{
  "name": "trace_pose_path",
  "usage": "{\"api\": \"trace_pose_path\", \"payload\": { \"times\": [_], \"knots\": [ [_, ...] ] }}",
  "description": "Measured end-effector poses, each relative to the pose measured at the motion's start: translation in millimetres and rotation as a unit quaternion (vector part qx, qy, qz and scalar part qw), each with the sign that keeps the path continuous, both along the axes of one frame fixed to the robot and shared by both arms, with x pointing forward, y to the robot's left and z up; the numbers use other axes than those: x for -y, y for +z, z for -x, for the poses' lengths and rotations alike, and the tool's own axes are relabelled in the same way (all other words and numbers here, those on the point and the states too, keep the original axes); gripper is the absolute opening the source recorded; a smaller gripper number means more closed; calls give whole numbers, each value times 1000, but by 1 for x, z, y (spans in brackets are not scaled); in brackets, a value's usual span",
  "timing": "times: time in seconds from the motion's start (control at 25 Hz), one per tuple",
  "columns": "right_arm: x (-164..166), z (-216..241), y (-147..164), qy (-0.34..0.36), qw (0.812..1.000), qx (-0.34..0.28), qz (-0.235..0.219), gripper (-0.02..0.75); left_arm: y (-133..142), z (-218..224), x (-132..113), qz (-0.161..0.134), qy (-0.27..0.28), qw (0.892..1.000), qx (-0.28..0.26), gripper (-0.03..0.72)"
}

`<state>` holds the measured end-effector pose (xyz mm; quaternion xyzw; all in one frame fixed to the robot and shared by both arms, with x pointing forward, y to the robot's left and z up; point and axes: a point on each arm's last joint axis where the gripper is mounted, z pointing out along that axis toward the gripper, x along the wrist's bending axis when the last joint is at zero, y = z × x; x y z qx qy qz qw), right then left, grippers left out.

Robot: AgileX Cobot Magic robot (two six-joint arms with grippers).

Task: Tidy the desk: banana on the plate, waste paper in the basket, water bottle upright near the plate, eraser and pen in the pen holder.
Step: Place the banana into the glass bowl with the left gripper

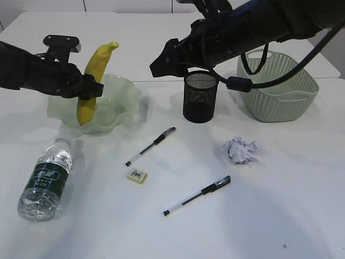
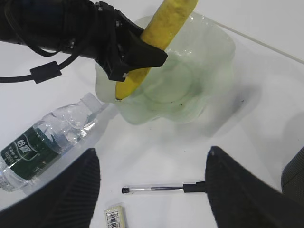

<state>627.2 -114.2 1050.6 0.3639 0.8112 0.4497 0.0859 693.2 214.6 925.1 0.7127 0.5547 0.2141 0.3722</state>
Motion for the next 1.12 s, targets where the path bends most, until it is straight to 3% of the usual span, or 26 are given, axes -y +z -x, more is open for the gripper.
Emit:
{"api": "trace_pose_path", "payload": {
  "times": [1.12],
  "knots": [
    [0,0,0,-1,1000,1,0,514,-6,-2,-3,-10,13,1000,-1,346]
  ]
}}
